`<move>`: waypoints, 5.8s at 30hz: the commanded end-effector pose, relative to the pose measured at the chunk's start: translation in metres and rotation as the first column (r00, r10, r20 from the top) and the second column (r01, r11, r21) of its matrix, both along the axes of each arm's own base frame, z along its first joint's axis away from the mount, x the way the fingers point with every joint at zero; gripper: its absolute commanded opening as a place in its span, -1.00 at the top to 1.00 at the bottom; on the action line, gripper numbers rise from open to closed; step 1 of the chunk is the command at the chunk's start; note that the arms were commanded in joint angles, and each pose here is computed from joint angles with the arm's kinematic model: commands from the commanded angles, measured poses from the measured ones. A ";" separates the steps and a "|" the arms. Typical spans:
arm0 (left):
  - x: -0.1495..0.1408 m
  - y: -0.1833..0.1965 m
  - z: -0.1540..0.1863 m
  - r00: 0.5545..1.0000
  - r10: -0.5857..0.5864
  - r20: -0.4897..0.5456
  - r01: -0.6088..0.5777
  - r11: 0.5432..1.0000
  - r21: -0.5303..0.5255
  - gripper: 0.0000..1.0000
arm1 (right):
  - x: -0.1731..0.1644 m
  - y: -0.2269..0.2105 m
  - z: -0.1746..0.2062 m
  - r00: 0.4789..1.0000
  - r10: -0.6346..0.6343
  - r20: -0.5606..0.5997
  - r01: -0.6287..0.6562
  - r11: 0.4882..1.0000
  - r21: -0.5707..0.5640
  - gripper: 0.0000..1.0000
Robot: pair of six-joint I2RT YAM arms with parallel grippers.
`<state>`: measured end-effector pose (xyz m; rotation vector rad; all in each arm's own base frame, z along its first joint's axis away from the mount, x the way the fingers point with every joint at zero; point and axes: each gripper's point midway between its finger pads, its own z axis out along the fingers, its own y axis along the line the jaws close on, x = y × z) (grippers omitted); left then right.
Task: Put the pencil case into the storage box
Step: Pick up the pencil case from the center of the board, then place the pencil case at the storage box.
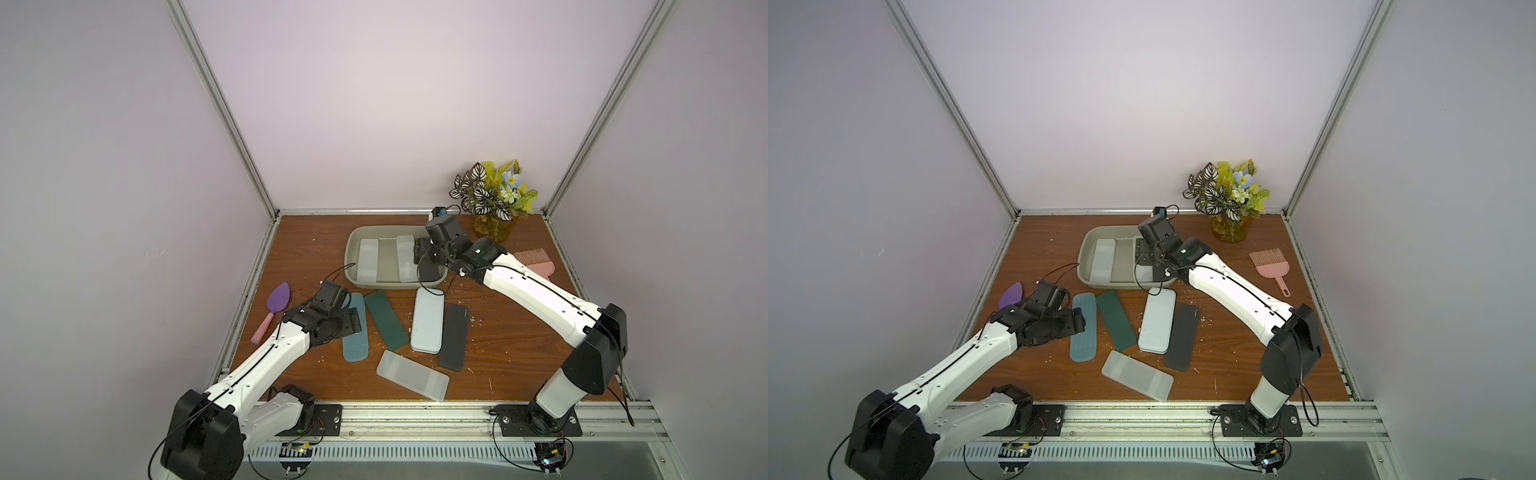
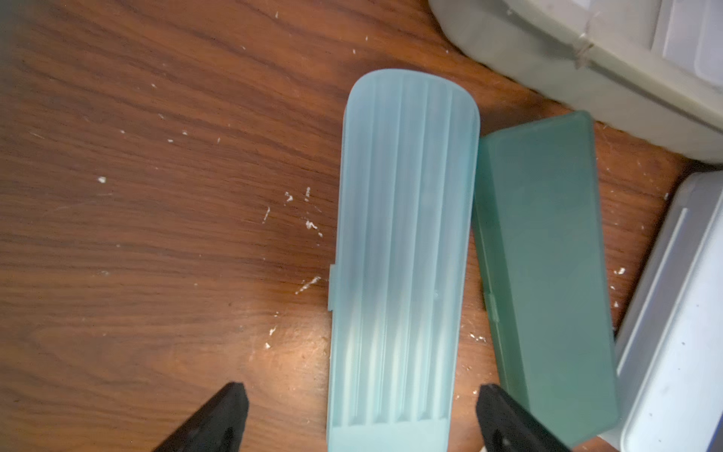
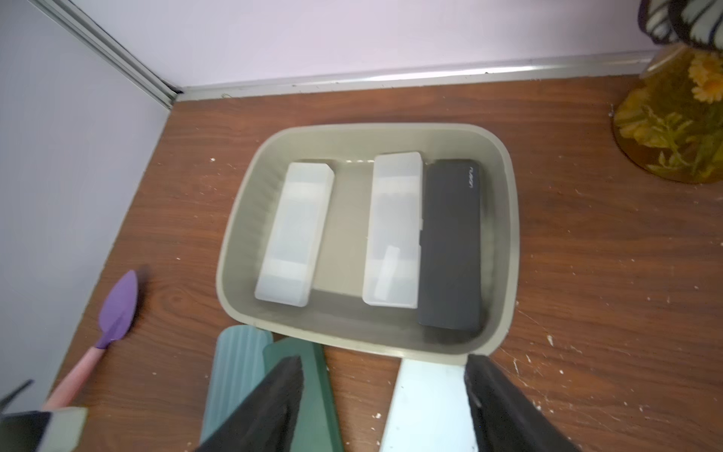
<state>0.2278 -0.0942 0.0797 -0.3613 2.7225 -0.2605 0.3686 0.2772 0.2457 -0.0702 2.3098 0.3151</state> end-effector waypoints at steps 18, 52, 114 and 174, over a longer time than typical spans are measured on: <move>0.002 -0.027 -0.032 0.996 0.001 -0.084 0.005 0.997 0.073 -1.00 | -0.020 -0.070 -0.015 0.996 -0.094 0.009 0.094 0.995 -0.013 -0.53; -0.008 -0.021 -0.059 0.985 -0.040 -0.167 0.071 0.980 0.184 -0.41 | -0.017 -0.079 -0.025 0.993 -0.120 -0.005 0.120 0.993 0.009 -0.53; 0.255 -0.104 -0.009 0.973 -0.221 -0.073 0.232 0.942 0.243 -0.49 | -0.021 -0.129 -0.041 0.989 -0.143 -0.047 0.145 0.989 0.029 -0.53; 0.285 -0.109 0.005 0.984 -0.178 0.003 0.174 0.965 0.196 0.09 | -0.019 -0.127 -0.043 0.989 -0.133 -0.061 0.135 0.990 0.040 -0.52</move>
